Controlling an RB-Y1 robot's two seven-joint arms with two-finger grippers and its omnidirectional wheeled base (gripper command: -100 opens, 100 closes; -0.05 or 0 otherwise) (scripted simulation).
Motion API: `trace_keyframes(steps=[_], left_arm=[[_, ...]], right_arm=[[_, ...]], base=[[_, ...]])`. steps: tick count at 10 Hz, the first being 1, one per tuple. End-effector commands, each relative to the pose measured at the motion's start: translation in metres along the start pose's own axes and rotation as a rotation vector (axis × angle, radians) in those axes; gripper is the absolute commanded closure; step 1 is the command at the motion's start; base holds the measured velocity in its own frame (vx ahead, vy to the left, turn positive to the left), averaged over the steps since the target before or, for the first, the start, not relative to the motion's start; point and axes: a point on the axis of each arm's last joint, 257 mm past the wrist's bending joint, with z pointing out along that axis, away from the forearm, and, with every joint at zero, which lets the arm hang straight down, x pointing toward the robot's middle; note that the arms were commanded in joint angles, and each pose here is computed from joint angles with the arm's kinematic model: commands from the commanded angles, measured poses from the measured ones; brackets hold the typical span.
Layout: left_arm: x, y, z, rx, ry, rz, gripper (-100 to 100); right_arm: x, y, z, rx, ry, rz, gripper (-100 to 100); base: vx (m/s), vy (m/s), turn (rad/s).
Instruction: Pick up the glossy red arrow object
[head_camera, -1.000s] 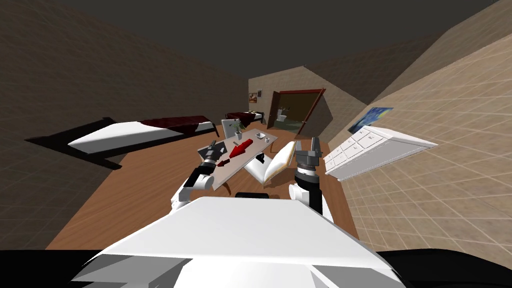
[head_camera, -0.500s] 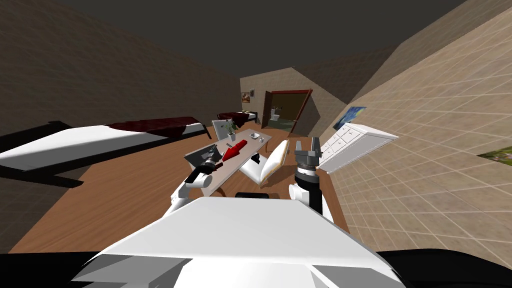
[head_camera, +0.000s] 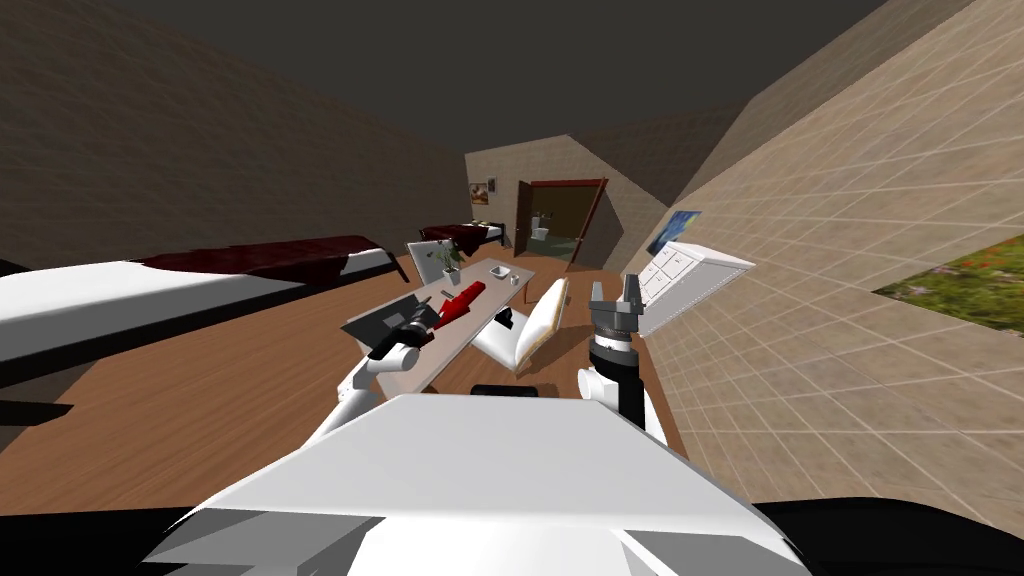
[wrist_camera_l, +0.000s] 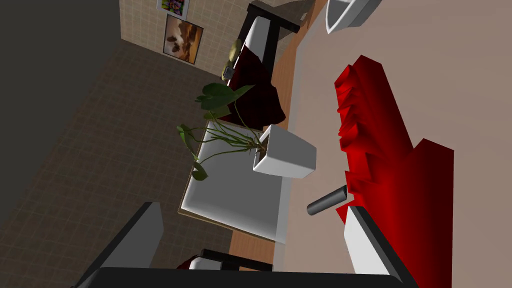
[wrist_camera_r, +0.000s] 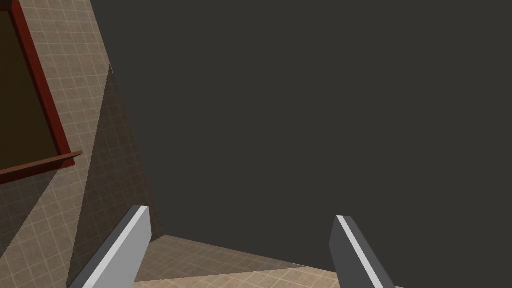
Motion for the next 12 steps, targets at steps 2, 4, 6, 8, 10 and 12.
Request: trace_keyframes(steps=[2, 4, 6, 8, 10, 12], left_arm=[[-0.032, 0.027, 0.005, -0.083, -0.07, -0.042, -100], [-0.06, 0.043, 0.005, -0.147, -0.13, -0.077, -100], [-0.089, 0.059, 0.002, -0.206, -0.194, -0.113, -100], [-0.117, 0.074, -0.004, -0.265, -0.26, -0.148, -100], [-0.145, 0.089, -0.012, -0.32, -0.329, -0.182, -100], [-0.176, 0.105, -0.025, -0.379, -0.409, -0.219, -100]], right_arm=[[0.0, 0.0, 0.0, 0.0, 0.0, 0.0, 0], [0.0, 0.0, 0.0, 0.0, 0.0, 0.0, 0], [0.0, 0.0, 0.0, 0.0, 0.0, 0.0, 0], [0.0, 0.0, 0.0, 0.0, 0.0, 0.0, 0], [0.0, 0.0, 0.0, 0.0, 0.0, 0.0, 0], [0.0, 0.0, 0.0, 0.0, 0.0, 0.0, 0]], base=[[0.055, -0.011, -0.152], [0.057, -0.002, -0.165], [0.052, 0.001, -0.139], [0.049, 0.011, -0.155], [0.057, 0.008, -0.143], [0.048, 0.031, -0.147]])
